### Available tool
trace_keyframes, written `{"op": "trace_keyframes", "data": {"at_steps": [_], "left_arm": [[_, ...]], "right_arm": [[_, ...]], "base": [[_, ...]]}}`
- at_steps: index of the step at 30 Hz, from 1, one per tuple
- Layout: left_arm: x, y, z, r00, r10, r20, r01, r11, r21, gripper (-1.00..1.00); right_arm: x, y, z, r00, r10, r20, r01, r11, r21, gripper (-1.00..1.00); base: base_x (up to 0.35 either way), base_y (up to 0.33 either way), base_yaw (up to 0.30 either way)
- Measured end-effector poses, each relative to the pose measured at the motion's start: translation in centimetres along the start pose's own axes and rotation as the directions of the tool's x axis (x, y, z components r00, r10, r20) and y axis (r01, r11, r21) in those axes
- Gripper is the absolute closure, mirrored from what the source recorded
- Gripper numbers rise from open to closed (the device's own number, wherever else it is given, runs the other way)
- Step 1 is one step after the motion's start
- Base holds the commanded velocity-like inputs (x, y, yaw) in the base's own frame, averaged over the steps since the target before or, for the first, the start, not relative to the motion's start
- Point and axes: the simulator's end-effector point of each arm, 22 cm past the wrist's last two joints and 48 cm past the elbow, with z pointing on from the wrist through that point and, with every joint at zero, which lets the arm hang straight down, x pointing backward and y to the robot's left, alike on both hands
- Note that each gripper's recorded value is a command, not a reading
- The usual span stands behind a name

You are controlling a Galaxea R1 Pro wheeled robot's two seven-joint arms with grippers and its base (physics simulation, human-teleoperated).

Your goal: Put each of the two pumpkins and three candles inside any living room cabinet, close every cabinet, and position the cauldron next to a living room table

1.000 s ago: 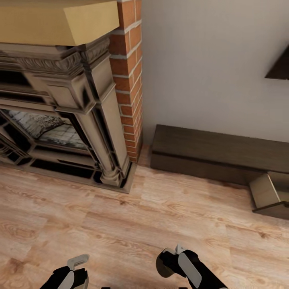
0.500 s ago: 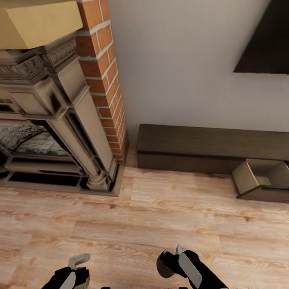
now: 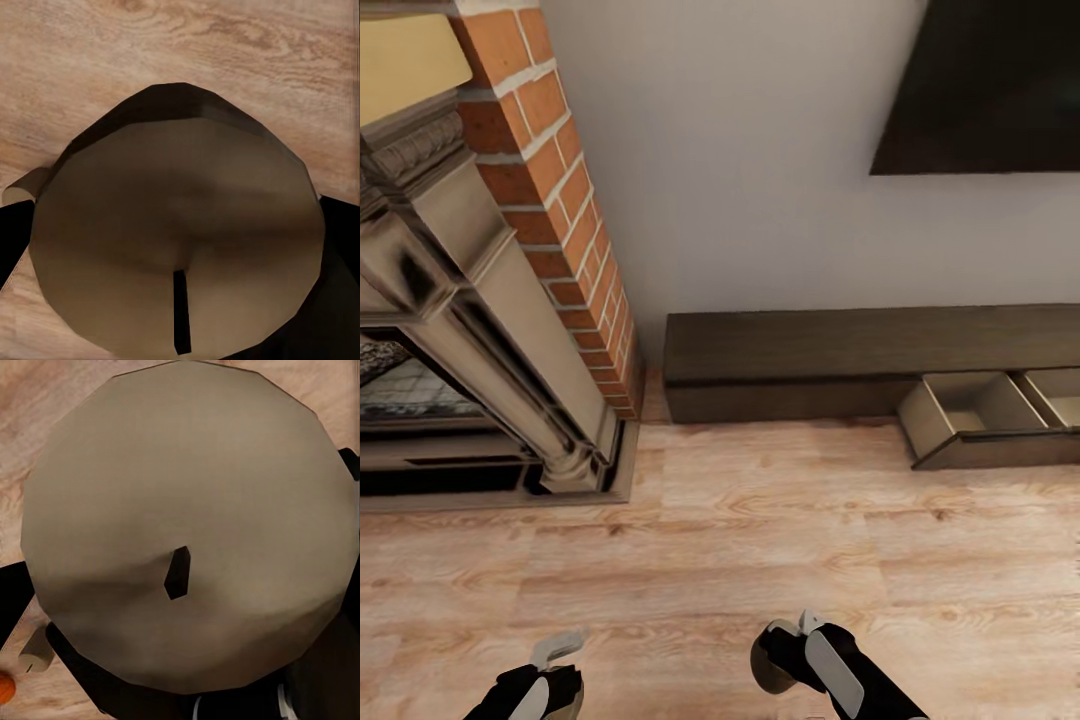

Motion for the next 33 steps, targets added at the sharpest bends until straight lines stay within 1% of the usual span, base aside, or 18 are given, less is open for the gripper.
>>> {"op": "trace_keyframes", "data": {"at_steps": [14, 20, 33], "left_arm": [[-0.5, -0.1, -0.3, 1.000, -0.002, 0.012, 0.002, 1.000, 0.004, 1.00], [-0.7, -0.1, -0.5, 1.000, -0.003, 0.018, 0.003, 1.000, 0.005, 1.00], [-0.9, 0.0, -0.7, 1.000, -0.004, 0.024, 0.004, 1.000, 0.003, 1.00]], "right_arm": [[-0.3, 0.3, -0.4, 1.000, -0.001, 0.010, 0.001, 1.000, -0.005, 1.00], [-1.2, 0.4, -0.6, 0.999, 0.009, 0.044, -0.009, 1.000, -0.008, 1.00], [-1.6, 0.8, -1.0, 0.998, 0.011, 0.061, -0.011, 1.000, -0.015, 1.00]], "base": [[0.000, 0.000, -0.261], [0.000, 0.000, -0.250], [0.000, 0.000, -0.230]]}}
